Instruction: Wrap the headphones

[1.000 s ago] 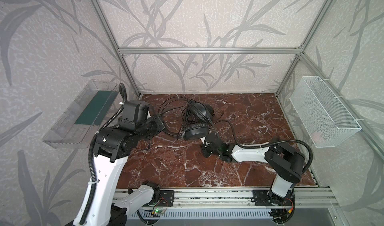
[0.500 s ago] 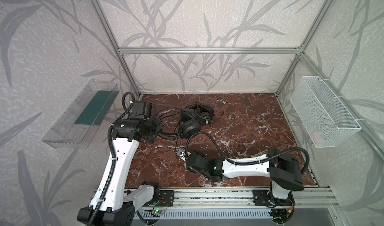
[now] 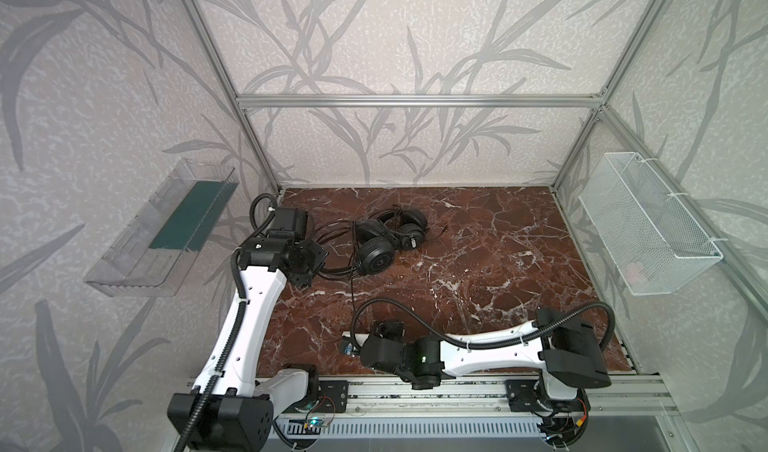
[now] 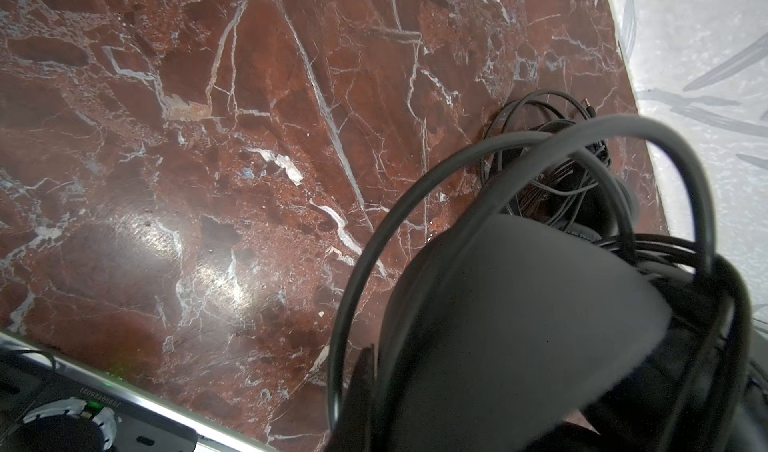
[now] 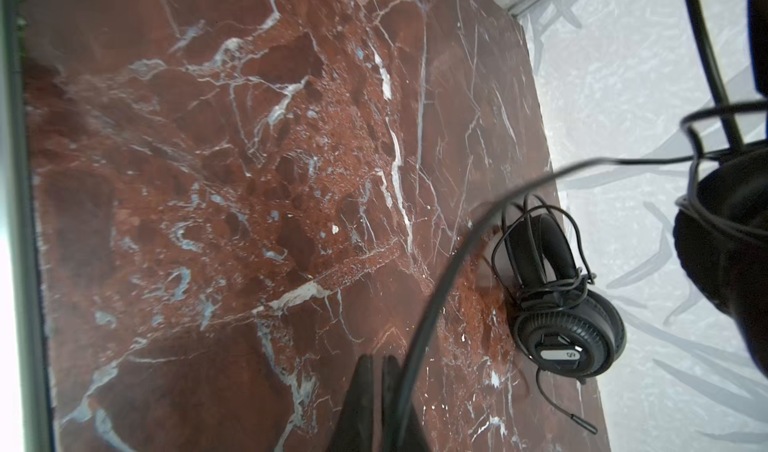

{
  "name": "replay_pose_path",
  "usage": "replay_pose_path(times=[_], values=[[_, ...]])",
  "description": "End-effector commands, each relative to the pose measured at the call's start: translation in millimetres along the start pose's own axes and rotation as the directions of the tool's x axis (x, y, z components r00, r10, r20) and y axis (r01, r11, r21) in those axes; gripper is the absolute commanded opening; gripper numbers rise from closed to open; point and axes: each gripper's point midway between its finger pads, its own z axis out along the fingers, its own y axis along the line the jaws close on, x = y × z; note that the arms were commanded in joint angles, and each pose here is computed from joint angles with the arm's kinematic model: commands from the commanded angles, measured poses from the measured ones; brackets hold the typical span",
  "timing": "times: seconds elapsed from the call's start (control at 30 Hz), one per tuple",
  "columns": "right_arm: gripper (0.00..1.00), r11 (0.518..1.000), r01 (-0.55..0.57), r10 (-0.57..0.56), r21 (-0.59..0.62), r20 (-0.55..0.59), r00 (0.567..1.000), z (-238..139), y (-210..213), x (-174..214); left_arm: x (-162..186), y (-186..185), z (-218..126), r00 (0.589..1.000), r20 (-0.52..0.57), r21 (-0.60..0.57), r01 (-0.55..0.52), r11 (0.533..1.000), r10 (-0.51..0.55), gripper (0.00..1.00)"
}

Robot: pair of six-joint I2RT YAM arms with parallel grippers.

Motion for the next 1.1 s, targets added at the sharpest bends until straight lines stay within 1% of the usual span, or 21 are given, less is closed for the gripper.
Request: replay_pose_path(times=[0.0, 0.03, 0.07, 0.13, 0.2, 0.3, 0.47, 0.53, 0.6, 0.67, 0.73, 0.87, 1.0, 1.07], values=[[0.0, 0.998, 0.031, -0.034, 0.062, 0.048, 0.998, -22.1, -23.4, -16.0, -11.2, -13.5, -1.7, 0.999, 0.043, 0.071, 0.018, 0.997, -0.021, 0.0], [0.0, 0.997, 0.028, -0.032, 0.066, 0.053, 0.998, -22.1, -23.8, -16.1, -11.2, -13.9, -0.4, 0.999, 0.042, 0.072, 0.011, 0.997, -0.014, 0.0], [0.0, 0.997, 0.011, -0.016, 0.072, 0.081, 0.997, -31.6, -33.6, -22.3, -10.9, -13.1, 0.8, 0.999, 0.041, 0.068, 0.005, 0.998, -0.008, 0.0], [0.0, 0.998, 0.025, -0.031, 0.064, 0.099, 0.995, -38.0, -39.5, -28.0, -10.4, -10.5, 3.0, 0.999, 0.042, 0.058, -0.002, 0.998, 0.0, 0.0], [0.0, 0.998, 0.053, -0.056, 0.026, 0.117, 0.992, -44.2, -38.1, -33.7, -8.8, -7.0, 6.0, 0.999, 0.038, 0.047, -0.004, 0.999, 0.002, 0.0], [0.0, 0.999, 0.034, -0.039, 0.035, 0.15, 0.988, -55.9, -49.7, -42.2, -10.7, -0.8, 8.6, 0.999, 0.051, 0.02, -0.012, 1.0, 0.011, 0.0], [0.0, 0.998, 0.023, -0.01, -0.051, 0.245, 0.969, -86.1, -55.9, -58.9, -12.3, 6.8, 15.8, 0.998, 0.062, -0.014, -0.027, 1.0, 0.028, 0.0], [0.0, 0.994, 0.034, -0.002, -0.107, 0.293, 0.956, -101.6, -55.8, -65.6, -11.7, 6.5, 19.7, 0.998, 0.053, -0.018, -0.038, 0.999, 0.039, 0.0], [0.0, 0.987, 0.075, -0.022, -0.142, 0.34, 0.94, -113.8, -53.9, -70.9, -10.7, 7.9, 24.2, 0.998, 0.042, -0.03, -0.046, 0.998, 0.047, 0.0], [0.0, 0.986, 0.102, -0.045, -0.131, 0.381, 0.923, -121.3, -57.0, -75.4, -9.5, 8.3, 28.5, 0.998, 0.031, -0.035, -0.057, 0.998, 0.058, 0.0], [0.0, 0.986, 0.132, -0.083, -0.099, 0.394, 0.915, -123.7, -61.8, -78.3, -7.3, 7.7, 32.3, 0.998, 0.017, -0.03, -0.068, 0.997, 0.068, 0.0], [0.0, 0.978, 0.202, -0.171, -0.048, 0.363, 0.916, -115.6, -66.4, -79.3, -1.2, 11.2, 38.3, 0.997, -0.009, -0.034, -0.081, 0.996, 0.081, 0.0], [0.0, 0.961, 0.275, -0.257, -0.005, 0.339, 0.905, -107.4, -70.2, -84.2, 10.5, 12.4, 44.4, 0.993, -0.052, -0.021, -0.107, 0.994, 0.106, 0.0], [0.0, 0.957, 0.287, -0.28, 0.029, 0.331, 0.901, -104.5, -78.2, -86.7, 15.8, 14.6, 47.4, 0.99, -0.064, -0.024, -0.128, 0.992, 0.126, 0.0]])
